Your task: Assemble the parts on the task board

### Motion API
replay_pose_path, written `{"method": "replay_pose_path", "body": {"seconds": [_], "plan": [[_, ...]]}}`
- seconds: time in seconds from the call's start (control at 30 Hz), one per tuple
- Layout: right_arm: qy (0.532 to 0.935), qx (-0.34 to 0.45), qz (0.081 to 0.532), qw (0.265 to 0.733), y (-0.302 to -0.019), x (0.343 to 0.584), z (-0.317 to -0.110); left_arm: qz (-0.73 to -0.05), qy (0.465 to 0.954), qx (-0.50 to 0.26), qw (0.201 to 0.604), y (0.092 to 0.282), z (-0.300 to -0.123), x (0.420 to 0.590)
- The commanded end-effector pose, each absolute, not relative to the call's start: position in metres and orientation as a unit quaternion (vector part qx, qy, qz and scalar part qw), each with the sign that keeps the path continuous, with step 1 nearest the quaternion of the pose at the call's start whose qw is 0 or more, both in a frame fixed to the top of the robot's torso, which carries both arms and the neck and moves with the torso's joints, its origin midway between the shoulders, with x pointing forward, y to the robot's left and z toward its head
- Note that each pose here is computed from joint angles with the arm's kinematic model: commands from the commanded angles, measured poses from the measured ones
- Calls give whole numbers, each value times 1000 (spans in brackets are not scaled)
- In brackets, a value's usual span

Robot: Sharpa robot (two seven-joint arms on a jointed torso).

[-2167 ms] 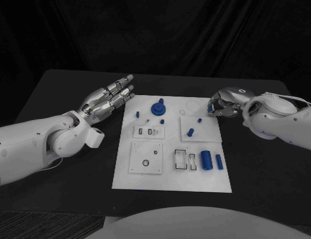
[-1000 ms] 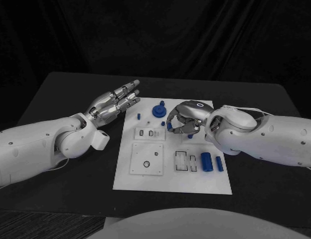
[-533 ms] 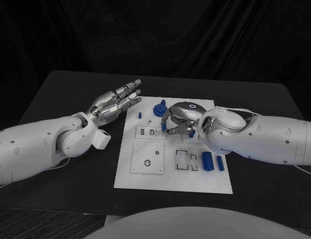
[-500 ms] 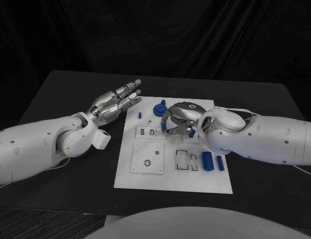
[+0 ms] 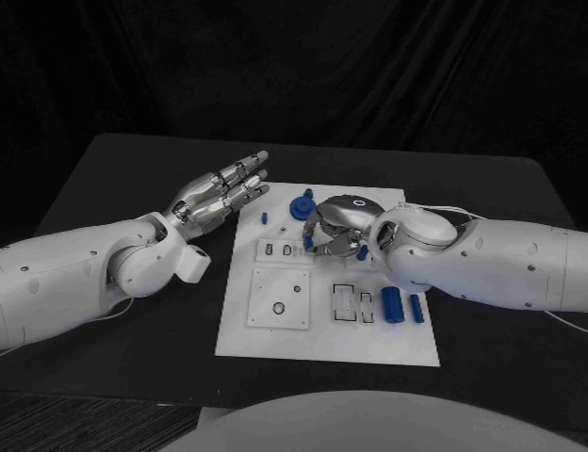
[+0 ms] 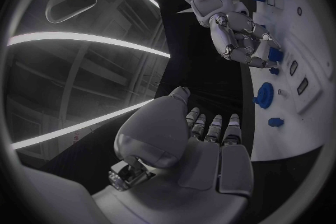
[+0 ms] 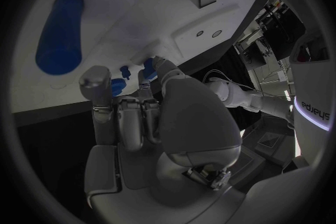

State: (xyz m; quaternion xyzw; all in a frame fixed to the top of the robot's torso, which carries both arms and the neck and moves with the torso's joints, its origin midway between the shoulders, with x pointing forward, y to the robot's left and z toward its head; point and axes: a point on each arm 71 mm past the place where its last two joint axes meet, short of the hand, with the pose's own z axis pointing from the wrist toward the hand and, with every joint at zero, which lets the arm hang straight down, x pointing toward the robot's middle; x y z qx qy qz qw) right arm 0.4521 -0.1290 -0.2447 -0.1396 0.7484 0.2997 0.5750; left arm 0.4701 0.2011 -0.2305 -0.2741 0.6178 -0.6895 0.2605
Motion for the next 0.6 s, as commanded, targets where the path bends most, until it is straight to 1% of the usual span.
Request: {"method": "replay_pose_path", "body": {"seconds": [0.03,0.6], "plan": [[758,-139,288,568,-129,452,-248,-696,614,-271,255,199,-230,469],[764,-158,278,561,-128,452,-253,-696,615,-270,253,198,-230,470]]}}
